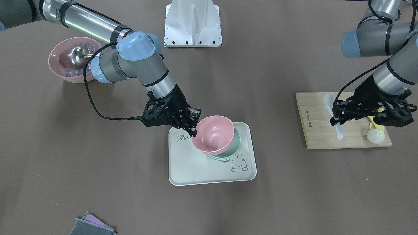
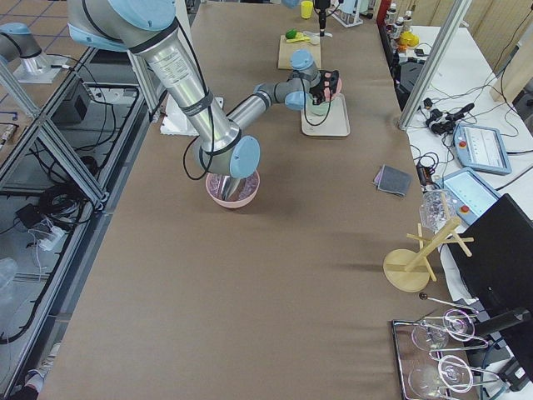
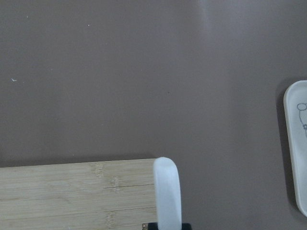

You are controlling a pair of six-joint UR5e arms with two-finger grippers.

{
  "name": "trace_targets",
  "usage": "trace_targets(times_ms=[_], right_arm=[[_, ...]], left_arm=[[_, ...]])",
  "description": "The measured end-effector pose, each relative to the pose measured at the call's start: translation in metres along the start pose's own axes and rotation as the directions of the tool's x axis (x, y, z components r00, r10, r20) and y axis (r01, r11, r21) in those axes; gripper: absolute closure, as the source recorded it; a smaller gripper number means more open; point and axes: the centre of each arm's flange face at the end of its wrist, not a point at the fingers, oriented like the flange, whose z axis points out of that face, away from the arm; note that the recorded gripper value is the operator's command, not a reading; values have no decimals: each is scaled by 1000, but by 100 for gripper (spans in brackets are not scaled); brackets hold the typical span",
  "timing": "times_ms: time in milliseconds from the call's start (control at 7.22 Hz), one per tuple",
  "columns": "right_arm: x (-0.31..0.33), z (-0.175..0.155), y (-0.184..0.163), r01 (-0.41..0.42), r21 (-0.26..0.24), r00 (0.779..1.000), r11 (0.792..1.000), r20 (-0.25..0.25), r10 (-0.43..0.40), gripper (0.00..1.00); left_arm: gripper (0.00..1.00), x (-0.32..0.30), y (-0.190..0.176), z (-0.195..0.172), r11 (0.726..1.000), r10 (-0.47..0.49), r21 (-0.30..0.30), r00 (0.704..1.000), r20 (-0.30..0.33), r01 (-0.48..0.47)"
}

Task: Stack pink bowl on green and place spoon
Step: 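Carry the pink bowl onto the green bowl while the left lifts the spoon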

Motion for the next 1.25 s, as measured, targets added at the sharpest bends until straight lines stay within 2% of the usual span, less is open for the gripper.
trace_targets(times_ms=[831, 970, 1108, 1247], right_arm=[[-11, -1, 22, -34, -27, 999, 999, 17, 34, 100], [-12, 0, 24, -44, -30, 999, 999, 17, 44, 92], [-12, 0, 25, -48, -30, 999, 998, 17, 48, 57], [-11, 0, 25, -46, -30, 999, 998, 15, 47, 1]], left_arm=[[100, 0, 0, 0, 1000, 2, -1, 1000, -1, -2], [100, 0, 0, 0, 1000, 2, -1, 1000, -1, -2], [100, -1, 0, 1, 1000, 1, -1, 1000, -1, -1], [100, -1, 0, 1, 1000, 0, -2, 1000, 0, 0]])
